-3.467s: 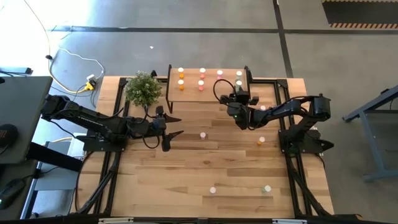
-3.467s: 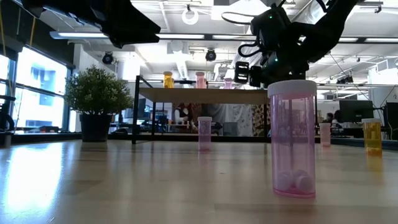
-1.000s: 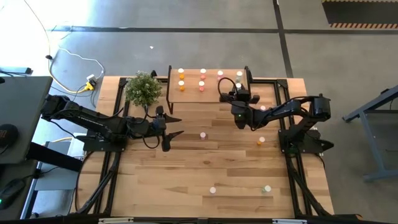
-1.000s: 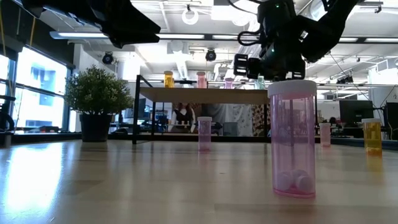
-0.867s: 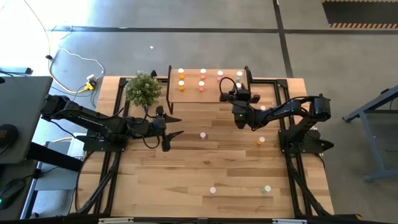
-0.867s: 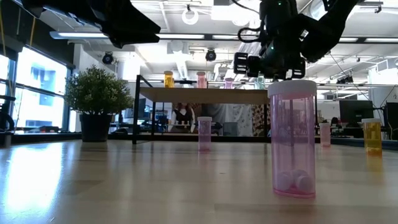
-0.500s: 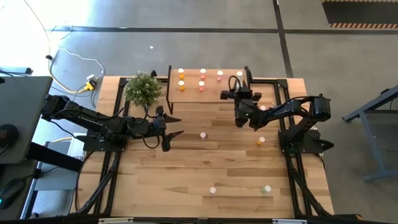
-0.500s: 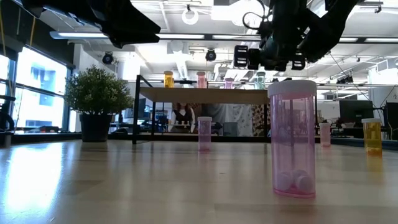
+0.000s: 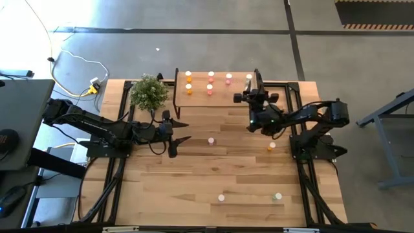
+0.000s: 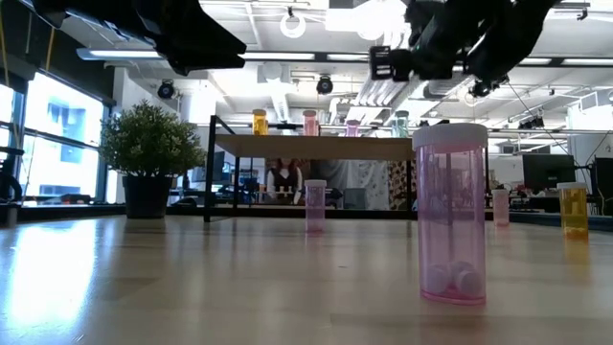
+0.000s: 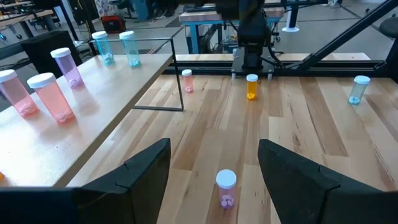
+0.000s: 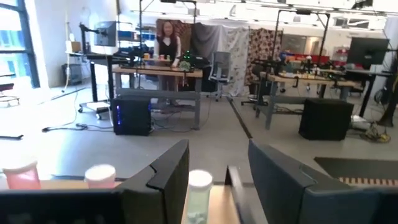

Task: Pick and place medicine bottles onto shelf by color
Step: Put the orange pill bottle aligned with the other orange pill bottles on the shelf

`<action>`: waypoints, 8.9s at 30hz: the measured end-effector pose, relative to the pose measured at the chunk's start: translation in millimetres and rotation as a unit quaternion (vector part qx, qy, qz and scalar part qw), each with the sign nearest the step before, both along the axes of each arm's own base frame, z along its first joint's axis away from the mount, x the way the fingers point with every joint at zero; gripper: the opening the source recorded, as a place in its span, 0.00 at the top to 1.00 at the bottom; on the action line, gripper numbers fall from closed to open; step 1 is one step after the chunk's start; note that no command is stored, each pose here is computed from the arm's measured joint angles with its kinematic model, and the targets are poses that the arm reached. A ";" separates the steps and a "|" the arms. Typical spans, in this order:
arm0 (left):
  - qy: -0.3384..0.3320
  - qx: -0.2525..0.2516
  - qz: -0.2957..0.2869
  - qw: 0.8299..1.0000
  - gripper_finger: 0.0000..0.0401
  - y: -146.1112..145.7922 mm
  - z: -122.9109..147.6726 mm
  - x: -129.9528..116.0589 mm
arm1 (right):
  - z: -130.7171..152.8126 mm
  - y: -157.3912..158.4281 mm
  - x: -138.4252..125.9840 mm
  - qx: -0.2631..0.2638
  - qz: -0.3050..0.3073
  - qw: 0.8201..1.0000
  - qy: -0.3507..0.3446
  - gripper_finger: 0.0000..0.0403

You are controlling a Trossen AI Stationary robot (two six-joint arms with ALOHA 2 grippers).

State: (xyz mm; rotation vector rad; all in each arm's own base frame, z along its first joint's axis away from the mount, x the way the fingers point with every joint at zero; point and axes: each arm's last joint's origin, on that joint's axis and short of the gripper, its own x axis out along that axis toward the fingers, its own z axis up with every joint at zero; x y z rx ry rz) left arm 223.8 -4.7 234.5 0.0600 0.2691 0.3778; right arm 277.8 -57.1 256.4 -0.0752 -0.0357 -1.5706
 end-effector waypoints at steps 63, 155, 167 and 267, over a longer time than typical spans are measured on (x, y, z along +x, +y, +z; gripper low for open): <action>0.033 -0.006 0.023 0.999 0.42 10.8 18.3 -48.7 | 10.7 95.0 -85.1 0.176 0.530 0.825 0.081 0.61; -0.013 -0.155 -0.146 0.977 0.42 -62.8 20.9 -61.0 | -54.4 204.6 -100.7 0.499 0.535 0.681 -0.027 0.46; -0.021 -0.155 -0.132 0.979 0.42 -62.0 21.7 -60.8 | -69.7 192.6 -138.1 0.574 0.376 0.728 -0.015 0.47; -0.021 -0.146 -0.131 0.980 0.42 -61.8 21.8 -60.7 | -78.6 146.9 -117.3 0.529 0.133 0.837 0.040 0.69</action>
